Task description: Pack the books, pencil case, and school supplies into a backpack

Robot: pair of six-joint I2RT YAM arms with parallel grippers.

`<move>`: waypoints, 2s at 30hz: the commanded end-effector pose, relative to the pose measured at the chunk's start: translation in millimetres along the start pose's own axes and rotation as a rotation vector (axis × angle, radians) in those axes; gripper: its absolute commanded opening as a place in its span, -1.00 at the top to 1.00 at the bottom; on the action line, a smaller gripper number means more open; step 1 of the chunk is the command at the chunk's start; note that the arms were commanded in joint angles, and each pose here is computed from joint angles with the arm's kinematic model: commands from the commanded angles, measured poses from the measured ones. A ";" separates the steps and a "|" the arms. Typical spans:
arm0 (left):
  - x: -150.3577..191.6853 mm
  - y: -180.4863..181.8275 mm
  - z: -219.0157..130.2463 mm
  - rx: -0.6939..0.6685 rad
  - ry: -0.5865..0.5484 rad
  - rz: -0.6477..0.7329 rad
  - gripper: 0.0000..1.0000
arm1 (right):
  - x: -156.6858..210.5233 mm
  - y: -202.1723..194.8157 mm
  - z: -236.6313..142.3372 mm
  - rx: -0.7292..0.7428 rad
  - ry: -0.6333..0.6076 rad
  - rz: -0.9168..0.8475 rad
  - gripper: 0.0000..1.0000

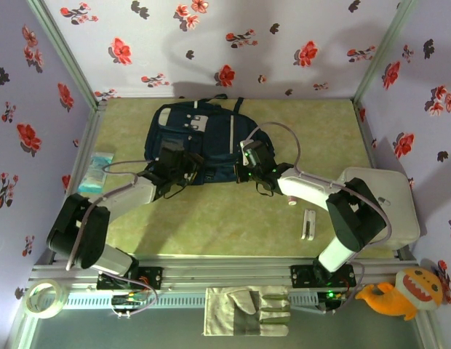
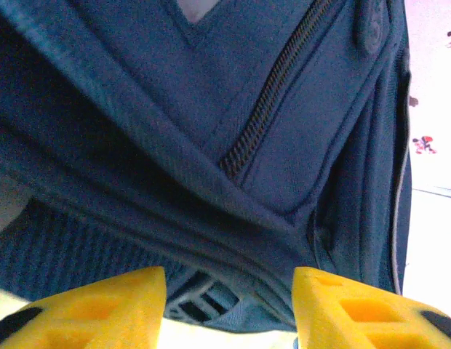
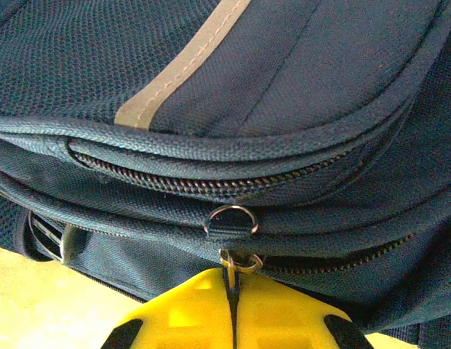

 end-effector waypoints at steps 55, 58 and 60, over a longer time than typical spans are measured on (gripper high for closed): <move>-96.2 -40.8 -5.2 -0.017 0.133 0.317 -0.10 | -24.2 72.6 -8.9 -0.075 -0.084 0.032 1.00; -81.4 -27.6 -12.2 0.029 0.192 0.202 -0.07 | -25.6 73.9 -7.0 -0.082 -0.089 0.032 1.00; -71.5 -20.6 -11.8 0.076 0.236 0.136 -0.01 | -25.9 74.7 -6.1 -0.086 -0.088 0.032 1.00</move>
Point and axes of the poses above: each hand's point on the last joint's axis, 136 mm out from that joint toward the fingers, its own z axis out along the fingers, its own y axis along the line the jaws close on, x = y × z, the point moved 9 cm from there along -z, back along the fingers, and after that the axes turned 9 degrees about -z, right-handed, at the moved point
